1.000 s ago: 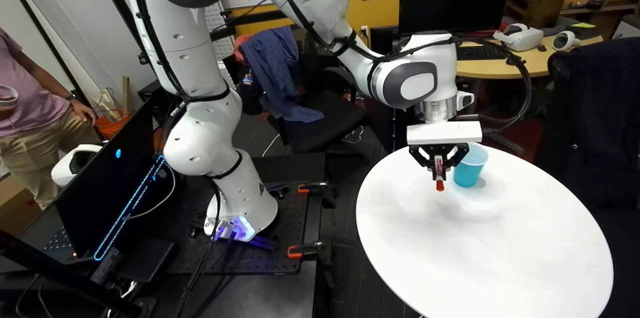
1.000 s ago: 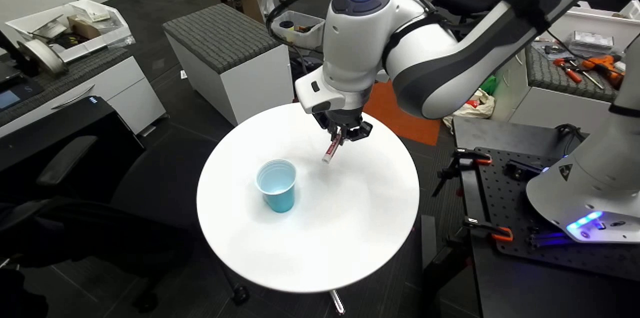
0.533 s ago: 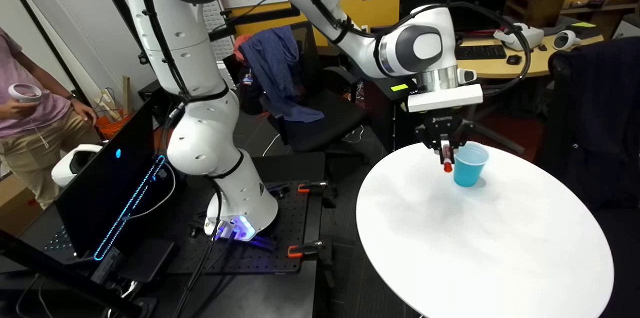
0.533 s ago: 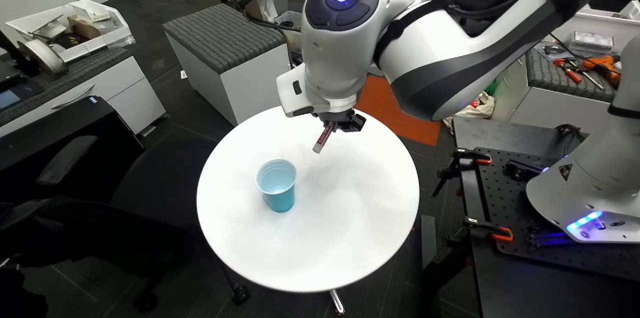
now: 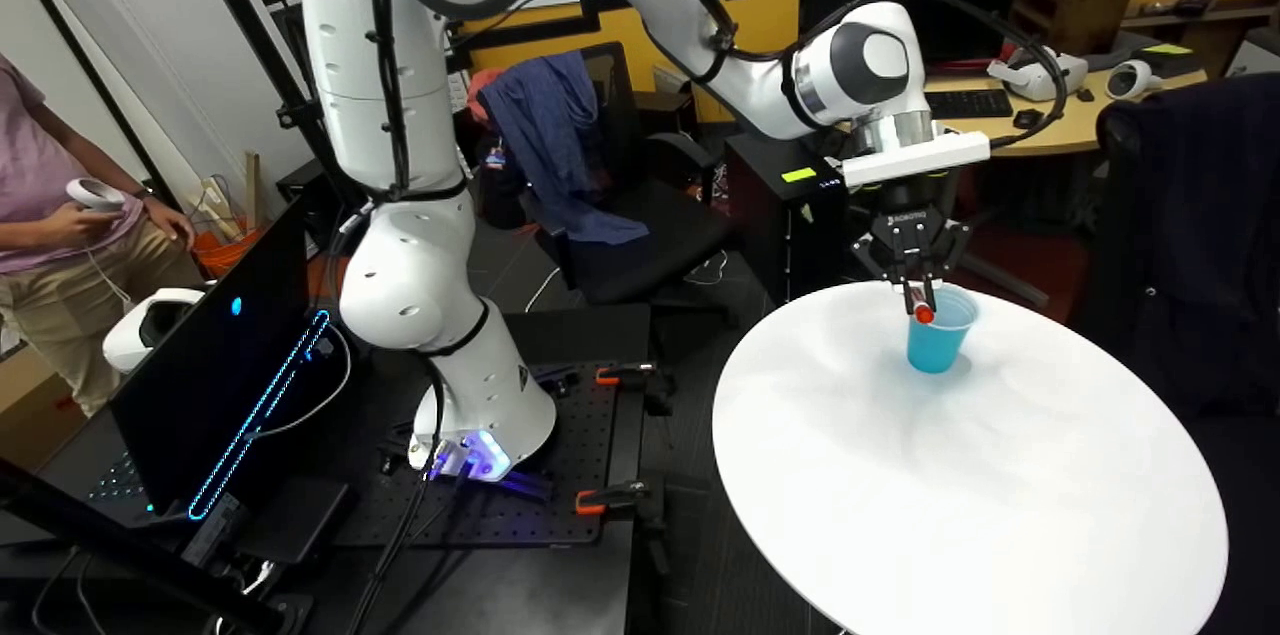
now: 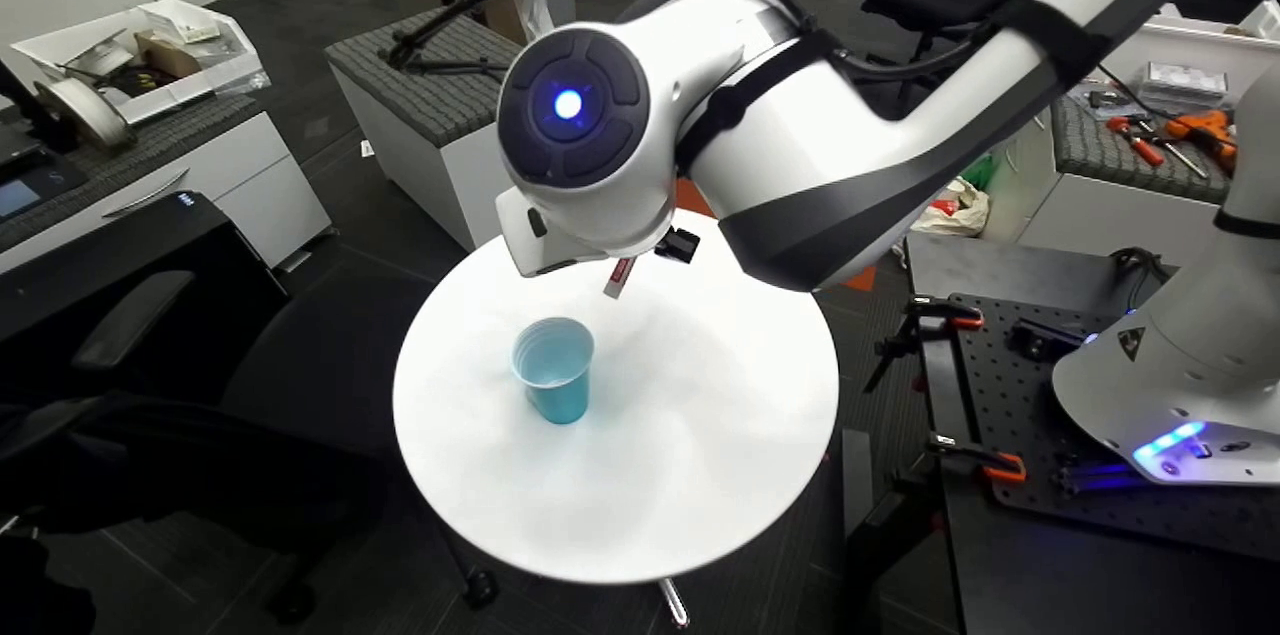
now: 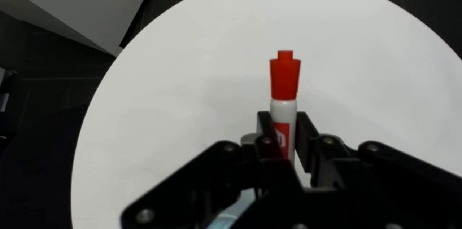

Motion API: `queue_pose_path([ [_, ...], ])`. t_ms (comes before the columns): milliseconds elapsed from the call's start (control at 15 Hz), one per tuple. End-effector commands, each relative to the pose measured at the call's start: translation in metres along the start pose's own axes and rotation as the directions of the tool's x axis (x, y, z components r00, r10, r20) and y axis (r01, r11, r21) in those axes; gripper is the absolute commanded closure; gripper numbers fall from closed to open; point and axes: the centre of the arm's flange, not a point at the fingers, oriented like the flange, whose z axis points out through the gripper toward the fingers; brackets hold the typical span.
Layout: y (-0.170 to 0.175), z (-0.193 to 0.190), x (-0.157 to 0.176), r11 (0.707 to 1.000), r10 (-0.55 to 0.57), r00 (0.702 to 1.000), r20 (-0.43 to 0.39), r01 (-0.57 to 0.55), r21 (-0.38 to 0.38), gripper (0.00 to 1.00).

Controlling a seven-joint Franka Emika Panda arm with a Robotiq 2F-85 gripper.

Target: Move the cup to the left and put the marker in the cup

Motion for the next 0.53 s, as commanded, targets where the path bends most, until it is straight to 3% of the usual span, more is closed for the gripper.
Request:
queue_pose_path([
  [0,0.025,0.002,0.027,0.999,-0.050,0.991,0.123,0.051,-0.006,0.95],
  [467,0.042,0.011,0.064,0.989,-0.136,0.949,0.284,0.149,-0.025,0.95],
])
